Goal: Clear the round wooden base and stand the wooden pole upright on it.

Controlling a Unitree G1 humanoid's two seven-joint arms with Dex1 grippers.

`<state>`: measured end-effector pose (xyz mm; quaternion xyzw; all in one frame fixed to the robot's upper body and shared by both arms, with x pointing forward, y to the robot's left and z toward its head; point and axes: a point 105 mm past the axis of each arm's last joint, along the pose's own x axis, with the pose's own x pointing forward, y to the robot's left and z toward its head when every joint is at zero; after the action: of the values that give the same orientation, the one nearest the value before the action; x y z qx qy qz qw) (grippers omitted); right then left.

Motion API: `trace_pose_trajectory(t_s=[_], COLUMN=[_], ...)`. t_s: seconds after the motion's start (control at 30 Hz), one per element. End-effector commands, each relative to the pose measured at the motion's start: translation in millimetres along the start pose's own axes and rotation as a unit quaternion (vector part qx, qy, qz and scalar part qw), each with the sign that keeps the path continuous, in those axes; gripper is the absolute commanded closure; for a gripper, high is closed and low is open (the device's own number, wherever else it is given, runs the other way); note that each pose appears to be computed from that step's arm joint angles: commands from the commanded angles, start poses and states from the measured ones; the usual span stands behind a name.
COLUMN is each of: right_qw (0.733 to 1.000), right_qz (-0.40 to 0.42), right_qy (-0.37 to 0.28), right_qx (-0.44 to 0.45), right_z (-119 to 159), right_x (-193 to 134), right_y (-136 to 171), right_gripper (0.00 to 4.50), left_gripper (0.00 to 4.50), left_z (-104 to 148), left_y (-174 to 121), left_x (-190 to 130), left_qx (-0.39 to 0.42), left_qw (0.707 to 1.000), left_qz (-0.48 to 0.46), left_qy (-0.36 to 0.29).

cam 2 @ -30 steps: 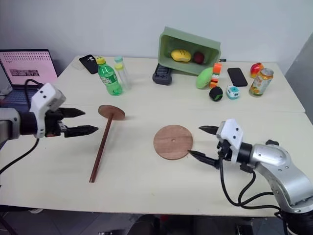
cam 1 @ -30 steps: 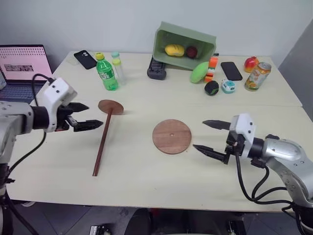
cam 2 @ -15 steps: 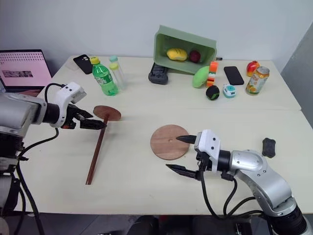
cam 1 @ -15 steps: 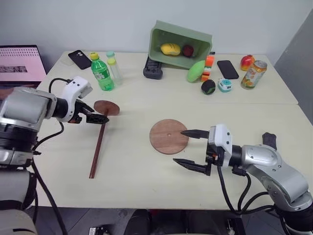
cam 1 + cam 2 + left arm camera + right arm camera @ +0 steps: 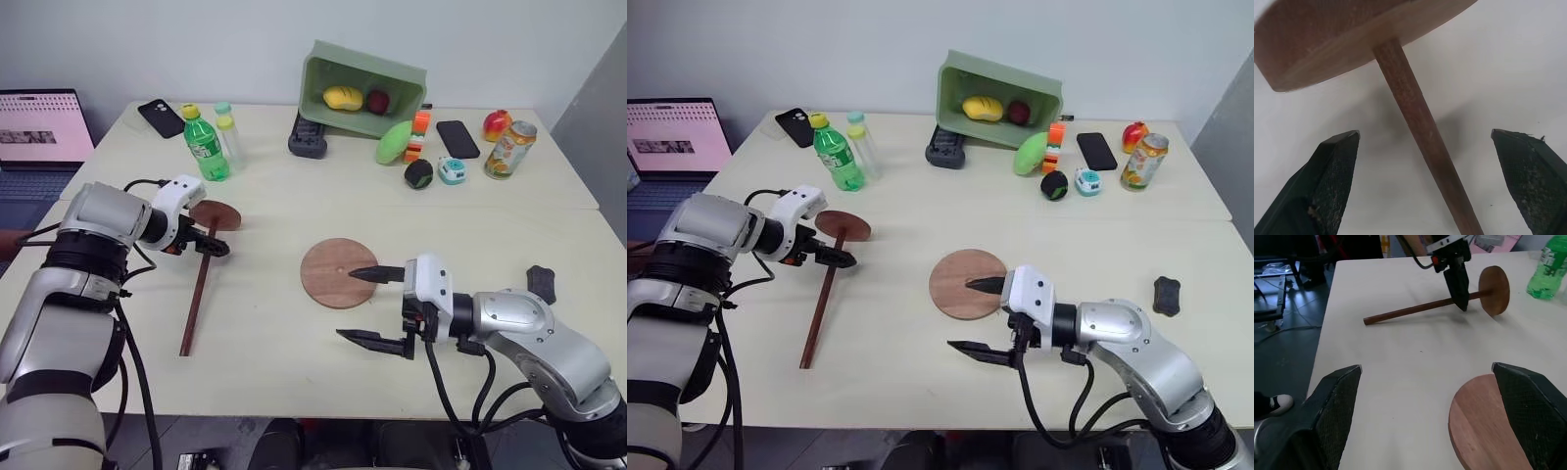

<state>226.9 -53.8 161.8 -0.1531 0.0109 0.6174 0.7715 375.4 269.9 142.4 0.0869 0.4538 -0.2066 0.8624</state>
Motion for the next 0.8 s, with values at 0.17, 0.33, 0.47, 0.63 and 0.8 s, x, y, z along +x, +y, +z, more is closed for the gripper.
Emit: trace_pose_trajectory(t_s=[0.17,0.33,0.47,0.63,0.8], right_qw=[0.999,0.999,0.999,0.999,0.999], right_qz=[0.023,0.029,0.029,0.032,0.033], right_qy=[-0.009,-0.006,-0.002,-0.001,0.001], right_qx=[-0.032,-0.031,-0.032,-0.029,-0.027], right_z=[12,11,10,9,8], right_x=[-1,-1,-3,-4,-5], right_y=[3,5,5,8,9], right_gripper=[0.03,0.03,0.0,0.0,0.0], left_gripper=[0.0,0.0,0.48,1.63,2.5], left_z=[-3,-4,-4,-4,-2], left_y=[3,2,-1,0,0], left_x=[-5,0,5,8,8], left_qx=[-0.019,-0.018,-0.017,-0.023,-0.027], left_qw=[0.999,0.999,0.999,0.999,0.999], left_qz=[0.014,0.018,0.018,0.022,0.022], left_qy=[0.022,0.033,0.035,0.036,0.032])
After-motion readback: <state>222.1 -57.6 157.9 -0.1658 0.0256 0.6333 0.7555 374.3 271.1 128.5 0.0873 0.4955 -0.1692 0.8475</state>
